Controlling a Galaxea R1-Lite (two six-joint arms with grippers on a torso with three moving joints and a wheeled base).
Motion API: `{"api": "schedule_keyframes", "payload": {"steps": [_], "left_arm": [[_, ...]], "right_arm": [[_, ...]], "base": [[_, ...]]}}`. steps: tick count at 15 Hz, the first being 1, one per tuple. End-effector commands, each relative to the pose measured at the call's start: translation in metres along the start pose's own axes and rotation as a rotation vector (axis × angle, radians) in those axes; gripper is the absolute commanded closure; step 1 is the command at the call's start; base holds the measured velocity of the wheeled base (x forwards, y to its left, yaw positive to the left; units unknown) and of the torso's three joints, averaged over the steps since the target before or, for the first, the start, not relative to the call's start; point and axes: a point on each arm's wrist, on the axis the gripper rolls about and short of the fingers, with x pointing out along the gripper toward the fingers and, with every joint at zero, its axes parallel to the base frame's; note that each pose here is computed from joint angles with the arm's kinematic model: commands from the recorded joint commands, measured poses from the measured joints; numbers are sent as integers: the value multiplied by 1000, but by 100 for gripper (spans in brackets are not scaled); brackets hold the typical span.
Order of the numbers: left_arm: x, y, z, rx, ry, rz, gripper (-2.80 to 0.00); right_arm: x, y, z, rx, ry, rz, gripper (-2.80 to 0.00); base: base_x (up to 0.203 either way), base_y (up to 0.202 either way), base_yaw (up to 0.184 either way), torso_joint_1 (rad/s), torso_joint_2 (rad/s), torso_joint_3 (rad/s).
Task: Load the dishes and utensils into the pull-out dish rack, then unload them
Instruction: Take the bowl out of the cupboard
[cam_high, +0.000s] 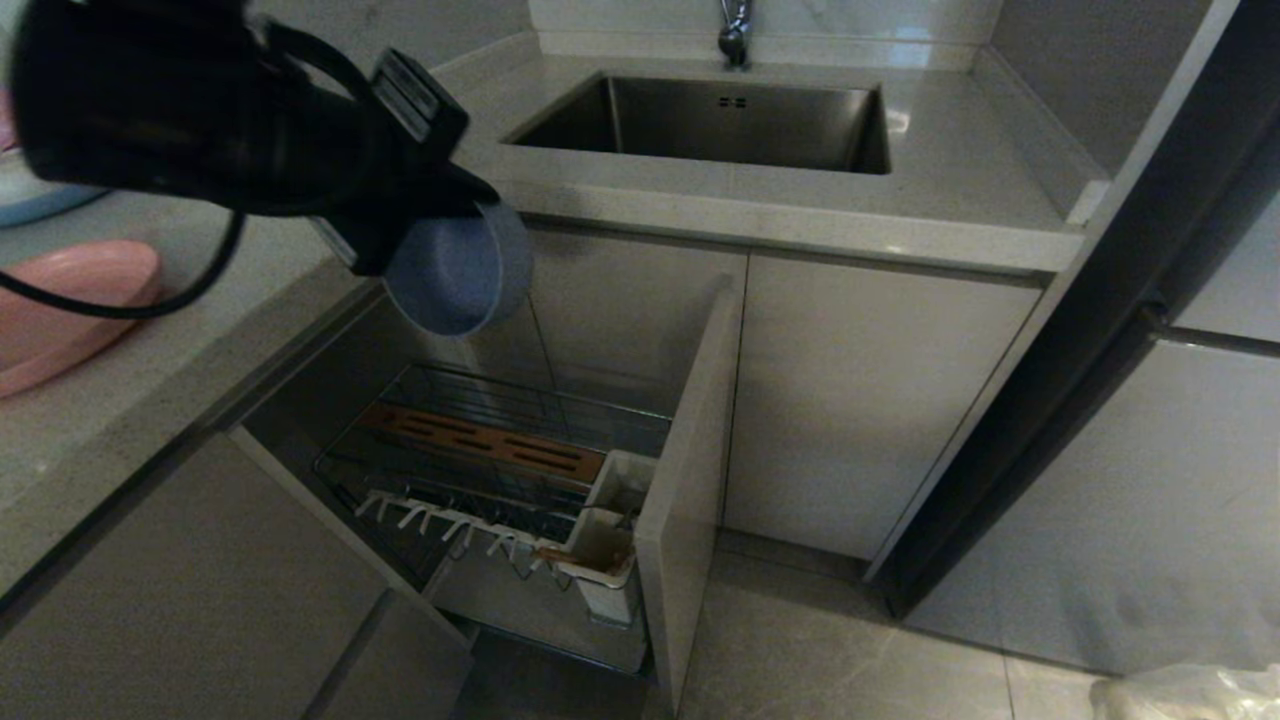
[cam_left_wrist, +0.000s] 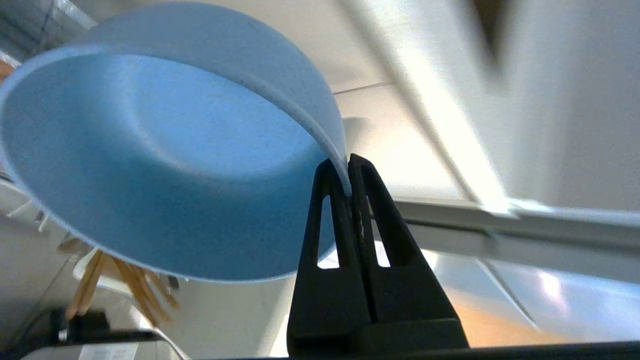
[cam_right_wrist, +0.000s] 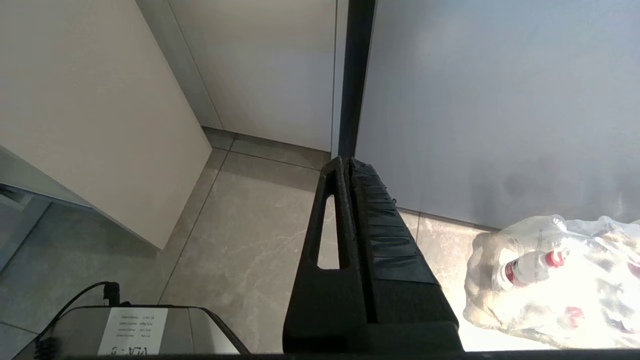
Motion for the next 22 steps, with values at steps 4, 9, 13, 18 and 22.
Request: {"api": "schedule_keyframes", "payload": {"steps": [4,9,13,18,22], "left_arm": [[-128,10,47,164,-285,-41,0],[-166,42,70,357,-459,309,0],[-146,77,90,421,-405,602,0],[-102,122,125,363,-322,767,0],[-84,144,135,329,-248,799,0]], "right_arm": [[0,0,0,-1,1,0,0],[0,0,0,0,1,0,0],[0,0,0,-1,1,2,0],[0,0,0,0,1,0,0],[0,0,0,0,1,0,0]], "base": [[0,0,0,0,0,0],[0,0,0,0,0,0],[0,0,0,0,0,0],[0,0,0,0,0,0],[0,0,0,0,0,0]]}}
